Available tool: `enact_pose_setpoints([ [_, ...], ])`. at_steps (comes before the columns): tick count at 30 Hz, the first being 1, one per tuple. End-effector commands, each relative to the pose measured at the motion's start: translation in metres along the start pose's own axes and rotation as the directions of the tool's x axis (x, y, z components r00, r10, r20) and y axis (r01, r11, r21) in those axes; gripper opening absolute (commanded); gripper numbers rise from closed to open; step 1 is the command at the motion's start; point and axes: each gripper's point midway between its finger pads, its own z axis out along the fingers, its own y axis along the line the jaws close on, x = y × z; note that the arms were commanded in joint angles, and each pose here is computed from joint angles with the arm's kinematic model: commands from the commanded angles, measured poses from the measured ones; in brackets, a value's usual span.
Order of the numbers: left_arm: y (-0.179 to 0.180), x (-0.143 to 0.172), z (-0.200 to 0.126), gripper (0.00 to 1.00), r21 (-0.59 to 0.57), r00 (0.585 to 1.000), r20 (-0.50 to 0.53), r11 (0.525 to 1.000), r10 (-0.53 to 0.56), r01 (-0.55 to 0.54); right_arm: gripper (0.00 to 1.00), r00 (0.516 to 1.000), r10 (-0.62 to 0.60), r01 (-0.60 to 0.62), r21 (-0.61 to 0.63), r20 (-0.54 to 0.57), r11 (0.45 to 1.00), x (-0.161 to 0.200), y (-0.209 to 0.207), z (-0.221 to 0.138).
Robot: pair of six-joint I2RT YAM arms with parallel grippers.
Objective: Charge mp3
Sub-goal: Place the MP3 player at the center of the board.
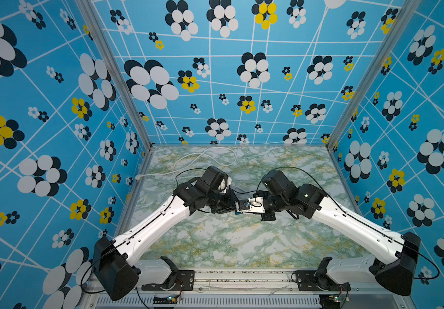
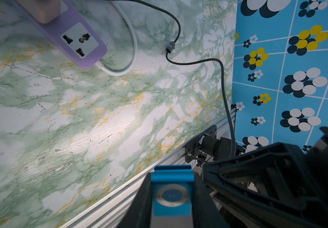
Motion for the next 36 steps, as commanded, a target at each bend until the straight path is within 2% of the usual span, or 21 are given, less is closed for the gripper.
enact_pose_setpoints([
  [1,-0.02,0.001,-0.004,0.12,0.074,0.999,0.012,0.997,0.033,-0.034,0.0,0.997,0.042,-0.045,-0.06,-0.057,0.997,0.01,0.007,0.009],
  [5,-0.021,-0.001,-0.002,0.12,0.068,0.999,0.017,0.997,0.03,-0.031,0.0,0.999,0.04,-0.042,-0.065,-0.027,0.997,-0.005,0.006,0.01],
  [9,-0.013,0.0,0.002,0.12,0.046,1.0,0.011,0.999,0.023,-0.024,0.0,0.997,0.05,-0.048,-0.026,0.055,0.998,-0.023,-0.001,0.0],
  [11,0.007,0.005,0.005,0.12,-0.015,1.0,0.007,1.0,0.01,-0.01,0.0,0.997,0.058,-0.058,0.004,0.054,0.998,-0.019,-0.002,-0.005],
  [14,0.074,0.018,0.016,0.12,-0.156,0.998,0.007,0.985,-0.07,0.07,0.0,0.993,0.109,-0.11,0.028,0.041,0.993,0.002,-0.002,-0.012],
  [17,0.135,0.019,0.033,0.12,-0.259,0.988,0.037,0.954,-0.147,0.152,0.0,0.986,0.149,-0.153,0.049,0.068,0.987,0.015,-0.005,-0.016],
  [19,0.161,0.017,0.047,0.13,-0.352,0.99,0.016,0.926,-0.141,0.138,0.01,0.984,0.152,-0.159,0.067,0.095,0.985,0.014,-0.011,-0.018],
  [22,0.185,0.017,0.063,0.15,-0.495,0.992,-0.06,0.866,-0.113,0.069,0.01,0.981,0.16,-0.169,0.076,0.111,0.983,0.011,-0.017,-0.018],
  [26,0.197,0.021,0.081,0.22,-0.584,0.98,-0.162,0.812,-0.113,-0.003,0.01,0.977,0.17,-0.181,0.078,0.129,0.98,0.009,-0.019,-0.019],
  [27,0.198,0.023,0.083,0.24,-0.594,0.976,-0.177,0.804,-0.127,-0.003,0.01,0.976,0.174,-0.185,0.08,0.128,0.979,0.01,-0.019,-0.02],
  [28,0.197,0.024,0.085,0.32,-0.591,0.974,-0.182,0.807,-0.133,-0.001,0.01,0.976,0.176,-0.188,0.082,0.13,0.979,0.01,-0.019,-0.021],
  [29,0.195,0.023,0.084,0.41,-0.589,0.975,-0.176,0.808,-0.136,0.007,0.01,0.976,0.177,-0.189,0.083,0.128,0.978,0.011,-0.018,-0.022],
  [30,0.19,0.021,0.081,0.58,-0.575,0.978,-0.161,0.818,-0.131,0.015,0.01,0.976,0.18,-0.191,0.08,0.125,0.978,0.013,-0.017,-0.021],
  [32,0.168,0.012,0.067,0.77,-0.53,0.989,-0.109,0.848,-0.095,0.023,0.01,0.976,0.181,-0.191,0.076,0.119,0.979,0.015,-0.014,-0.022],
  [34,0.133,-0.004,0.043,0.92,-0.433,1.0,-0.018,0.902,-0.02,0.011,0.01,0.978,0.174,-0.184,0.084,0.118,0.979,0.017,-0.013,-0.026],
  [35,0.112,-0.012,0.033,0.95,-0.349,0.999,0.028,0.937,0.028,-0.017,0.01,0.977,0.172,-0.184,0.087,0.127,0.979,0.018,-0.013,-0.028],
  [36,0.084,-0.02,0.021,0.95,-0.207,0.993,0.084,0.976,0.086,-0.067,0.01,0.975,0.174,-0.187,0.086,0.141,0.979,0.019,-0.014,-0.031],
])
